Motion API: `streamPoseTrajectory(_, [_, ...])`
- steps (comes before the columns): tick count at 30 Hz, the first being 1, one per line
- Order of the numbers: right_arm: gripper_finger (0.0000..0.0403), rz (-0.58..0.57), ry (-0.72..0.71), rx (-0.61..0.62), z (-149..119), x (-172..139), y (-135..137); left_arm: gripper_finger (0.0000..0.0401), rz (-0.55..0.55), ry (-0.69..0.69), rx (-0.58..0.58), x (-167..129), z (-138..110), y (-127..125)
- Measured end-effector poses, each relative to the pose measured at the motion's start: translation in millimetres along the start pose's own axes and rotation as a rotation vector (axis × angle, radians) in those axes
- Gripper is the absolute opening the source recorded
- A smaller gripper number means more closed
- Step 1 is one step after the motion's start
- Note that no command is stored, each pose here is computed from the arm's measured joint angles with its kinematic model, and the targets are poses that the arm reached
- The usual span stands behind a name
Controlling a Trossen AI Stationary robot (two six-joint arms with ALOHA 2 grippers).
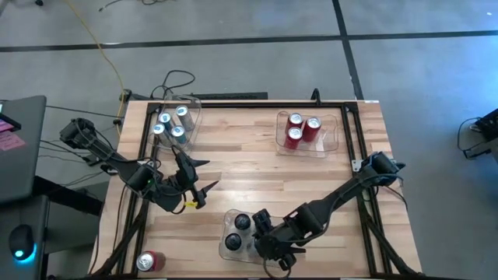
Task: Sort soda cans
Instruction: Put the white blue soda can into the bottom transparent bin, then put the red soda can into the top right transparent bin
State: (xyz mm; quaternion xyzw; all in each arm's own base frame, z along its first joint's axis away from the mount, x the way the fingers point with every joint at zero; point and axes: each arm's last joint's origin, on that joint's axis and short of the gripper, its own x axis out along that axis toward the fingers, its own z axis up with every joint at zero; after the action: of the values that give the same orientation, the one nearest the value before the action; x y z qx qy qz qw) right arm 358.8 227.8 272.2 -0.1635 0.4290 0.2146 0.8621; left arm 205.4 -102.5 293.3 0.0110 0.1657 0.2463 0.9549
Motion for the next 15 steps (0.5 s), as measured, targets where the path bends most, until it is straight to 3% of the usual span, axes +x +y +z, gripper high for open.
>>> streamPoseTrajectory(15, [0.0355,-0.007,-0.014,0.037,1.1,1.2,-3.1,0.0347,0.001,0.002,-0.004,0.0,-0.3,0.1])
